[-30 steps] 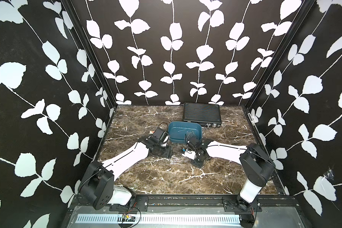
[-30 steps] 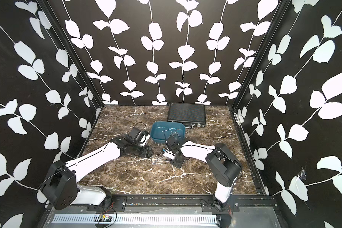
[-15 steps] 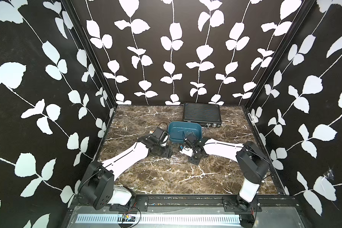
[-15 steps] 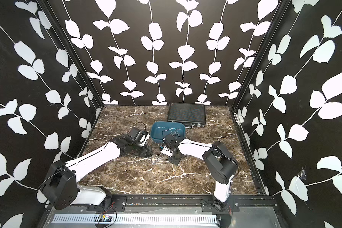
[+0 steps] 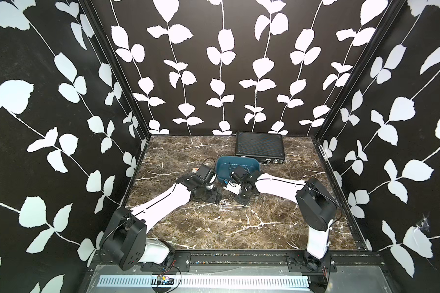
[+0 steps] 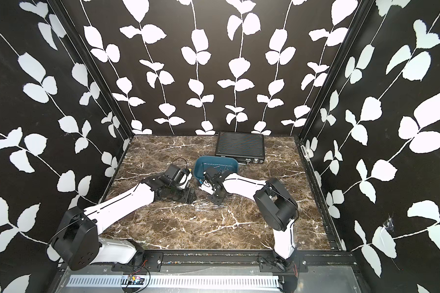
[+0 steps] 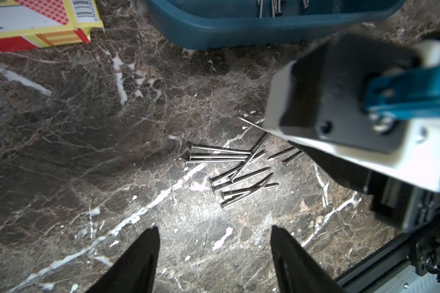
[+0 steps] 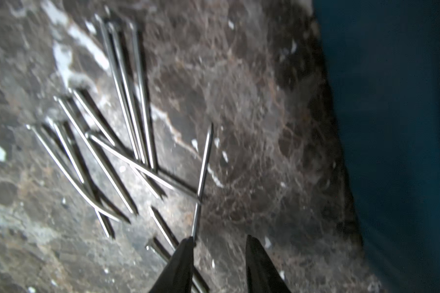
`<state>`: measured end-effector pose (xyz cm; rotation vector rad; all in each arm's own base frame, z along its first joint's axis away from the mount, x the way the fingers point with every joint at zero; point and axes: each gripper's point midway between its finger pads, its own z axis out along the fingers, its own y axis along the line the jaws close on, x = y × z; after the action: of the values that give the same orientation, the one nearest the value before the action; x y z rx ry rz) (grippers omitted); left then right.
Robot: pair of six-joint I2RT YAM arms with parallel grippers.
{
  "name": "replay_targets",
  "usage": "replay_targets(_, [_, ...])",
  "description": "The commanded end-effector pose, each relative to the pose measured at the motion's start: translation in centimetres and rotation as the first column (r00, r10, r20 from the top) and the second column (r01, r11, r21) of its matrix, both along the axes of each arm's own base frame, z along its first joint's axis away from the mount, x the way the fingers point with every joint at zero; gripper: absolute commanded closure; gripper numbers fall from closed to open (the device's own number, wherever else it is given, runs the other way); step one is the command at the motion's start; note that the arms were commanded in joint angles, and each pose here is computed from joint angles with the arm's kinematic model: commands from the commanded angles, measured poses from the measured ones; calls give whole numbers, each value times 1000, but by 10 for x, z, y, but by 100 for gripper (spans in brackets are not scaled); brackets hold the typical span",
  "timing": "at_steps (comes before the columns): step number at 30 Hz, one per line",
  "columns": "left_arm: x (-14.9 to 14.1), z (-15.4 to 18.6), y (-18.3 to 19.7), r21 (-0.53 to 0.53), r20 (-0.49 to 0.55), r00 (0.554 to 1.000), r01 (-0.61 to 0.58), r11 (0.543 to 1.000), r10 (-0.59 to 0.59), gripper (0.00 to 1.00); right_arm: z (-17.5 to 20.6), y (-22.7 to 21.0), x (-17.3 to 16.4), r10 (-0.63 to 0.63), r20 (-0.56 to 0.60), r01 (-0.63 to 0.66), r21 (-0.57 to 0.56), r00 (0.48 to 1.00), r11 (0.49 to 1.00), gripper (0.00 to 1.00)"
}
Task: Put the nails on the desktop into the storage box
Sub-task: Pick up the nail from the center of the board.
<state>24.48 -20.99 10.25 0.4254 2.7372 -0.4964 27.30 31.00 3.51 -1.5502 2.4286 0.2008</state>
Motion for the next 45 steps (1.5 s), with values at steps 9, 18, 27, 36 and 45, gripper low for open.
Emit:
replay_targets(9, [-6, -1, 12, 16, -12, 1000, -15, 1000, 16, 28, -1, 19, 0, -13, -14, 14, 26, 1000, 1000, 63])
replay_targets(18, [-6, -6, 13, 17, -28, 999, -15, 1000, 15, 28, -21, 12, -6, -33, -47, 33, -3, 998, 999, 63])
replay_targets(27, [-5, -5, 17, 25, -35, 999, -22, 999, 23, 28, -40, 2, -3, -82, -70, 79, -45, 994, 996, 67])
replay_targets(36, [1, -3, 13, 22, -40, 999, -20, 1000, 21, 28, -52, -49, 7, -167, -42, 155, -199, 985, 968, 67])
replay_targets(45, [8, -2, 6, 15, -42, 999, -3, 1000, 4, 28, -51, -70, 11, -173, 9, 168, -303, 985, 938, 68])
